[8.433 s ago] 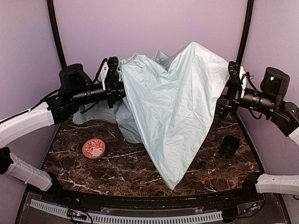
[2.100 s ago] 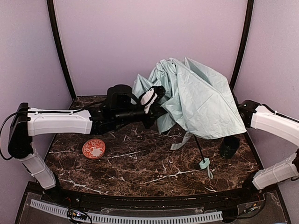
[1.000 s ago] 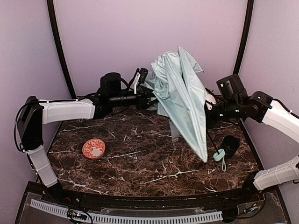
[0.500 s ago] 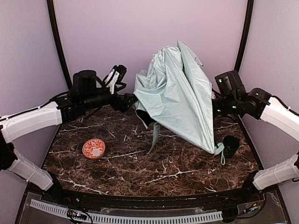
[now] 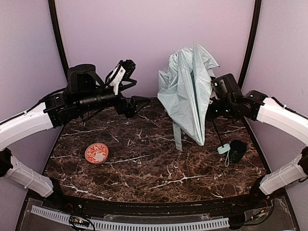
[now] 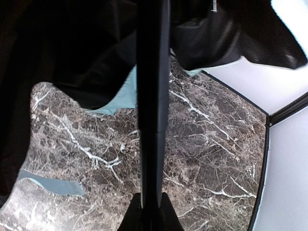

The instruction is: Put away the umbrella

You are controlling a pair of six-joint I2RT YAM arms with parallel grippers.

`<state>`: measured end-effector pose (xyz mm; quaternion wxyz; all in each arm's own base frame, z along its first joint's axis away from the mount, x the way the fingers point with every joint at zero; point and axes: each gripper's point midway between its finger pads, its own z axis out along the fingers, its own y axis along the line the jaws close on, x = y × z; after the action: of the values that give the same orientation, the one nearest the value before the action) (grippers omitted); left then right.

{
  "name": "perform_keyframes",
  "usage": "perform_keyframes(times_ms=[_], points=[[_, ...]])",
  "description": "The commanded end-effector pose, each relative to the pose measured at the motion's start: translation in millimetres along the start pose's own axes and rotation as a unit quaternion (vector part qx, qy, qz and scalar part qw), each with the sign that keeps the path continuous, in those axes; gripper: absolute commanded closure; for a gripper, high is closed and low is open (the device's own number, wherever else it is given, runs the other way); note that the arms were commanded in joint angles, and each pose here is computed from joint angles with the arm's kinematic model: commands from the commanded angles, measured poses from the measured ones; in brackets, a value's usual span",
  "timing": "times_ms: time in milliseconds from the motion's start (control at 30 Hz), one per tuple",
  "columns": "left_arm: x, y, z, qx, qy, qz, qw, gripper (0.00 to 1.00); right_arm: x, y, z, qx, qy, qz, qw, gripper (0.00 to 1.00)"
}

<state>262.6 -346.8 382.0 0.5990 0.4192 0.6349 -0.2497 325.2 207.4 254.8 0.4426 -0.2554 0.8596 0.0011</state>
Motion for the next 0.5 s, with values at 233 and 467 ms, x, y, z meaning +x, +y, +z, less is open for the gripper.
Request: perform_keyframes(times_ms=[233, 467], points=[[-16, -36, 32, 0.123, -0.030, -0.148, 0.981, 0.07, -47, 4, 12, 0.015, -0.075, 0.055, 0.996, 1.00], [-31, -85, 65, 0.195, -0.029, -0.186, 0.963, 0.06, -38, 3, 27, 0.037, -0.058, 0.053, 0.996, 1.00]])
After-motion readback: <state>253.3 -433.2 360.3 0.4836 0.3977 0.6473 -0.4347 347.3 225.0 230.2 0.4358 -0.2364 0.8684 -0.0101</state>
